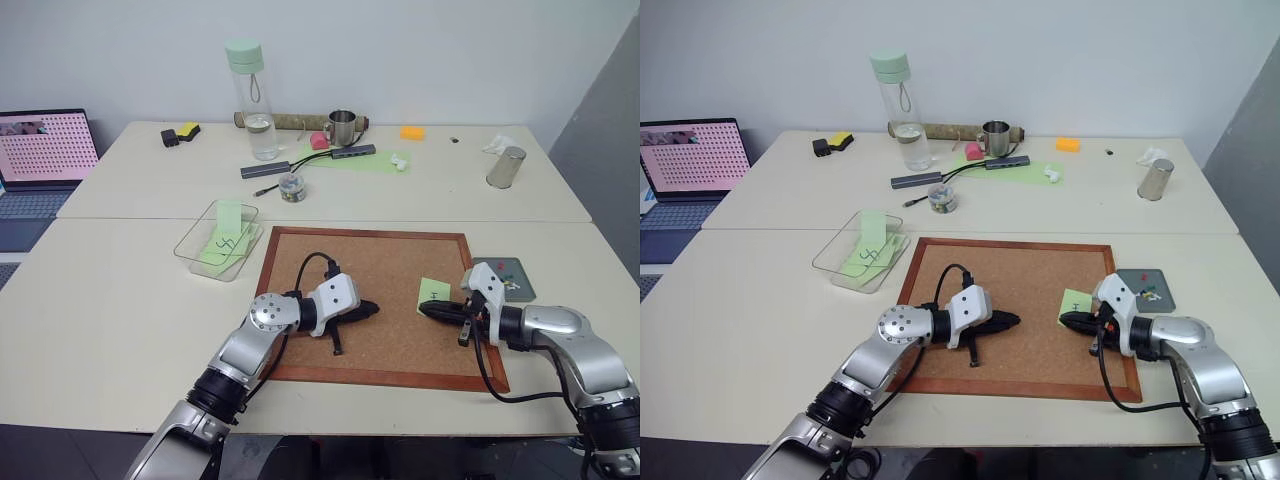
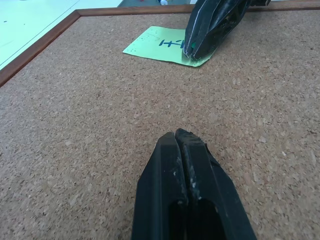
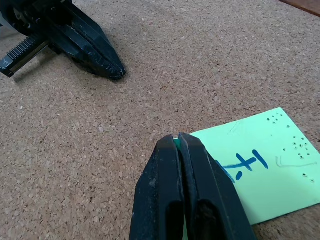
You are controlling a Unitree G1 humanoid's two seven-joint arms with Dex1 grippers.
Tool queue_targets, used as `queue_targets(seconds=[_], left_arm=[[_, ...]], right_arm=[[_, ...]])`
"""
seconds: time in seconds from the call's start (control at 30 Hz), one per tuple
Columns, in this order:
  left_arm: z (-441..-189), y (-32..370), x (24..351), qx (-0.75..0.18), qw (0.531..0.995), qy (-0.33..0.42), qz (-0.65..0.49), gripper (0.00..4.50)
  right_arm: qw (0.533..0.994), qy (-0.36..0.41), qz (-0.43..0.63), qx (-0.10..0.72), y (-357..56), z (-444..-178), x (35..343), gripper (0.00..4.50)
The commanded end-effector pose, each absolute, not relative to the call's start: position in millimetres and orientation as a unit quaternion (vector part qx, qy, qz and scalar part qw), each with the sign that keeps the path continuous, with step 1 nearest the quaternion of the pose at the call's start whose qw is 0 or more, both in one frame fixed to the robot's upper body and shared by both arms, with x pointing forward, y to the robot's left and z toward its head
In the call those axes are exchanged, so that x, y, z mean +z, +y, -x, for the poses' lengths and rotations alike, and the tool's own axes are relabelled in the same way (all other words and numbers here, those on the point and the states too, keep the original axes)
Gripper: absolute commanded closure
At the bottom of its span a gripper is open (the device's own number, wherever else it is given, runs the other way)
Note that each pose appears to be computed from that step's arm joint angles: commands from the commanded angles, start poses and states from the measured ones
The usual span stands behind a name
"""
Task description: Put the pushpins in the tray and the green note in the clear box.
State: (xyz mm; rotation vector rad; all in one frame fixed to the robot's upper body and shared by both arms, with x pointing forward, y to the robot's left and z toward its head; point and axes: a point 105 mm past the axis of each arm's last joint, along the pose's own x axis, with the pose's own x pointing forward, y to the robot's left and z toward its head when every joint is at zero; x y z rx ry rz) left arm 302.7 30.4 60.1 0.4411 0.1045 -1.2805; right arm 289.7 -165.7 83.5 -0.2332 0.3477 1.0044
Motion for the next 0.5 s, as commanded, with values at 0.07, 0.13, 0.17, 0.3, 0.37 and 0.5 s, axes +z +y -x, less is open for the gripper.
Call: queue_targets(seconds=[0.07,0.13,0.17,0.3,0.37,0.5], left_arm=[[-299,39,28,-0.578,0.786,0.117,-0.184,4.50],[-302,39,32,-0.573,0.793,0.112,-0.175,4.50],[-303,38,35,-0.570,0.797,0.108,-0.167,4.50],[-312,40,67,-0.556,0.822,0.084,-0.092,4.50],[-315,44,83,-0.548,0.832,0.078,-0.040,4.50],[-320,52,117,-0.538,0.836,0.075,0.081,3.86]], right_arm=[[0.840,0.083,0.165,0.510,-155,-287,135,4.48],[0.836,0.073,0.184,0.512,-154,-286,142,4.48],[0.834,0.069,0.193,0.513,-153,-285,145,4.48],[0.824,0.047,0.243,0.510,-152,-287,152,4.48],[0.817,0.038,0.269,0.509,-152,-287,153,4.48],[0.799,0.016,0.317,0.511,-149,-288,155,4.50]])
